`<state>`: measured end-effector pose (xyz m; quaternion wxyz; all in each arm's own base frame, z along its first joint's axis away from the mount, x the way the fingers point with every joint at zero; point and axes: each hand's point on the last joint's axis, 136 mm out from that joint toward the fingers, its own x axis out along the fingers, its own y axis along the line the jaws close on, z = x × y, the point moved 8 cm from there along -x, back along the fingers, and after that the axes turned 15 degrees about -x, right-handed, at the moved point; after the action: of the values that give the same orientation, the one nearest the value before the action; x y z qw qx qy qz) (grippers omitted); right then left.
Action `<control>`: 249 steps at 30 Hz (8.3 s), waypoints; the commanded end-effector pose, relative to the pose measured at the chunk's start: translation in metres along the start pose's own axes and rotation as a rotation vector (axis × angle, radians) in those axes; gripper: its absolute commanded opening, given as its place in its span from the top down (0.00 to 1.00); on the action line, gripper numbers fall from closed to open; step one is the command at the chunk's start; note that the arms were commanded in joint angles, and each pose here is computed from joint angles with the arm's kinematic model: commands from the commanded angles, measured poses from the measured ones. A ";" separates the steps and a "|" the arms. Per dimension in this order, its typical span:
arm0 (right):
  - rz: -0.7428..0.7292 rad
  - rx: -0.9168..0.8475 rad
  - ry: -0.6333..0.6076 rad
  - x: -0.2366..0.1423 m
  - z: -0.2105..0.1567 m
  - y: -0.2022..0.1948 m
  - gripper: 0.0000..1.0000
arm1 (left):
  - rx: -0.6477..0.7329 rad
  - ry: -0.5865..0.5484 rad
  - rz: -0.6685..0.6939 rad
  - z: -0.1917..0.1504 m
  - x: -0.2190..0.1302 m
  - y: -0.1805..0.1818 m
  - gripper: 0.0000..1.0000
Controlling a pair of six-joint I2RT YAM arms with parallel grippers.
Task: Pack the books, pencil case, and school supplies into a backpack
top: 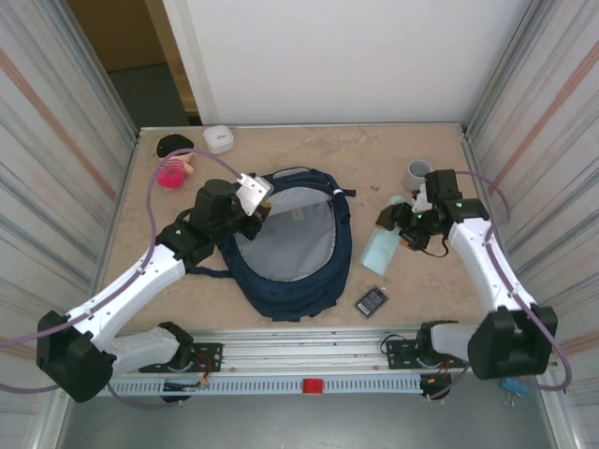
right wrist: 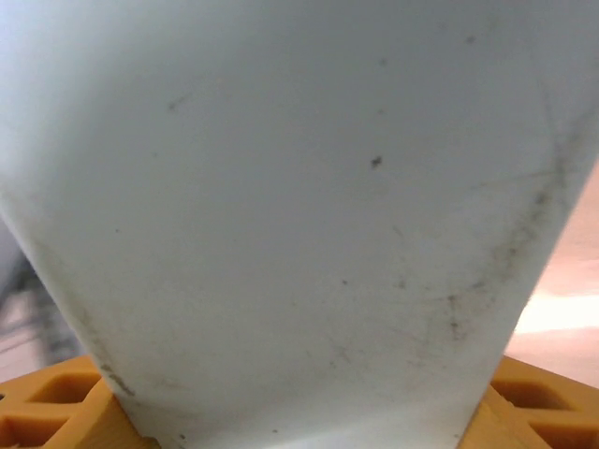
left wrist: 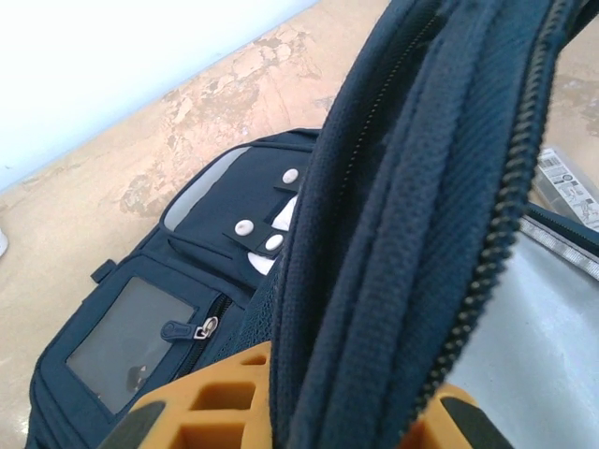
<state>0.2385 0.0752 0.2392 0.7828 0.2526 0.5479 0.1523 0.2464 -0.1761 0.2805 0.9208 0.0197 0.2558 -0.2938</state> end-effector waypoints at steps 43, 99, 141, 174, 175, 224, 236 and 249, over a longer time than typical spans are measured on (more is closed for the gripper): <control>-0.372 0.329 0.275 0.024 -0.107 -0.031 0.12 | -0.155 -0.252 -0.008 0.040 -0.023 -0.014 1.00; -0.144 0.025 0.176 0.000 -0.062 0.069 0.51 | -0.166 -0.241 -0.014 0.036 -0.026 -0.007 1.00; 0.194 -0.262 -0.163 -0.030 0.001 0.065 0.06 | 0.010 0.065 -0.420 -0.022 0.040 -0.091 0.15; 0.057 -2.259 0.004 0.043 -0.104 0.105 1.00 | -0.611 0.194 -0.099 -0.086 0.012 0.033 0.16; 0.075 -2.264 -0.028 0.035 -0.101 0.106 1.00 | -0.590 0.188 -0.139 -0.086 0.015 0.031 0.17; 0.117 -2.012 -0.207 0.002 -0.046 0.105 1.00 | -0.198 0.280 -0.275 -0.097 0.044 0.018 0.65; 0.169 -2.034 -0.253 -0.010 -0.047 0.112 1.00 | -0.227 0.313 -0.321 -0.104 0.073 0.022 0.40; 0.217 -2.009 -0.239 -0.007 -0.052 0.111 1.00 | -0.144 0.189 -0.481 -0.087 0.092 0.009 0.72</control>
<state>0.1962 0.1711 0.2640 0.6459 -0.4798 0.1193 0.5817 0.2692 -0.1906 0.1442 0.7984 -0.0844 0.4015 -0.4407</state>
